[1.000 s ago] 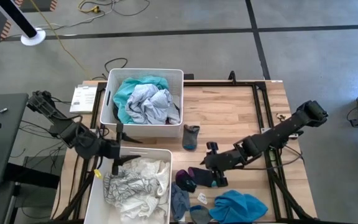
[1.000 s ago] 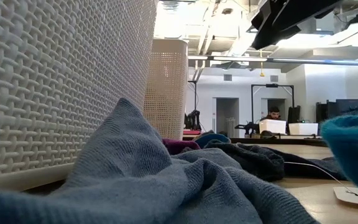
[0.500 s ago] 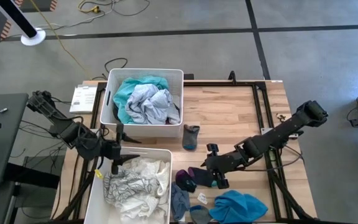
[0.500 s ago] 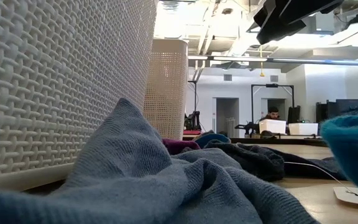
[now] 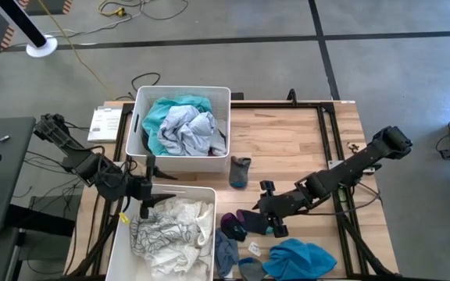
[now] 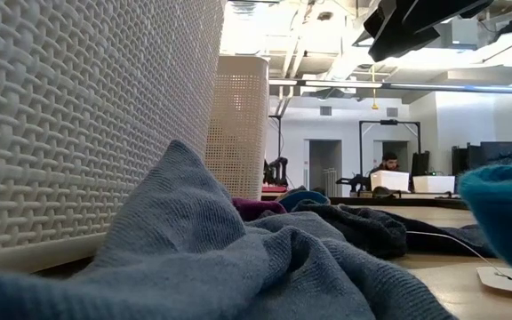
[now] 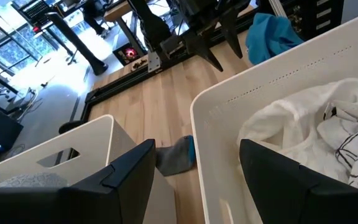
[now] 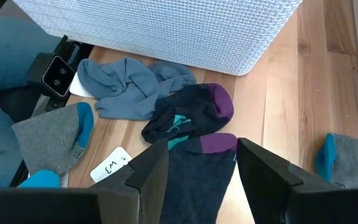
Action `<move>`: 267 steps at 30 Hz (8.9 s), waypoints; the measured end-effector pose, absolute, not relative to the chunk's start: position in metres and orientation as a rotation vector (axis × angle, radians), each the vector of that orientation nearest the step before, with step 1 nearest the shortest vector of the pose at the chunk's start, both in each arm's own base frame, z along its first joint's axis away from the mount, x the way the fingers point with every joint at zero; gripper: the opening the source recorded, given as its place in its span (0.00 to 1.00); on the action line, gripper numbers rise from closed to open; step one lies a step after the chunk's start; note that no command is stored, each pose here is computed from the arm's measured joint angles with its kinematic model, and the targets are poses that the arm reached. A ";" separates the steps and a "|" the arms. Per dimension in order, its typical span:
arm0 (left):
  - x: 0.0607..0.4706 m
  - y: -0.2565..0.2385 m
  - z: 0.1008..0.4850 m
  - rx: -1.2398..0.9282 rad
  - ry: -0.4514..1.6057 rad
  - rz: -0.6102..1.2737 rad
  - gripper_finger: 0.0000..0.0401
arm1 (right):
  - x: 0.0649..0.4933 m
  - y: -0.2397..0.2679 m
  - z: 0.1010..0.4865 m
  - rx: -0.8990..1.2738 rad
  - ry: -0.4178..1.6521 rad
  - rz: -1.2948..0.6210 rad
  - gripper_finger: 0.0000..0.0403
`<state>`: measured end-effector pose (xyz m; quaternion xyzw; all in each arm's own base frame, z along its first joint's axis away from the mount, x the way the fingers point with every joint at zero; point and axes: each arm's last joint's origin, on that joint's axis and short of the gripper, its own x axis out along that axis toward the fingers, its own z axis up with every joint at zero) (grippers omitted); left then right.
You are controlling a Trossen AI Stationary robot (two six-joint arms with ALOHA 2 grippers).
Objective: Sort clothes
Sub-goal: Put the right dark blue sock into the top white laundry bin, then put the dark blue sock into the top white laundry bin
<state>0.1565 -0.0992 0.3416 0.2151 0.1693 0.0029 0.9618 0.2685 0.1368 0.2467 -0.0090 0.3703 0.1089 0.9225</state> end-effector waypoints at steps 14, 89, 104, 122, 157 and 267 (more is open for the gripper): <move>0.157 -0.099 0.342 0.436 0.343 0.006 0.57 | 0.266 0.142 0.244 -0.034 0.780 0.238 0.50; 0.157 -0.099 0.342 0.154 0.332 0.053 0.57 | 0.257 0.107 0.279 -0.226 0.631 0.122 0.00; 0.175 -0.086 0.357 0.244 0.207 0.150 0.57 | 0.280 0.060 0.323 -0.356 0.213 0.187 0.00; 0.251 -0.107 0.349 0.578 -0.022 0.102 0.57 | 0.281 0.067 0.337 -0.373 0.051 0.301 0.00; 0.301 -0.100 0.333 0.507 -0.109 -0.076 0.30 | 0.299 0.070 0.319 -0.314 0.091 0.293 0.01; 0.166 0.009 0.365 -0.012 0.551 0.332 0.48 | 0.328 0.146 0.155 -0.130 0.797 0.379 0.02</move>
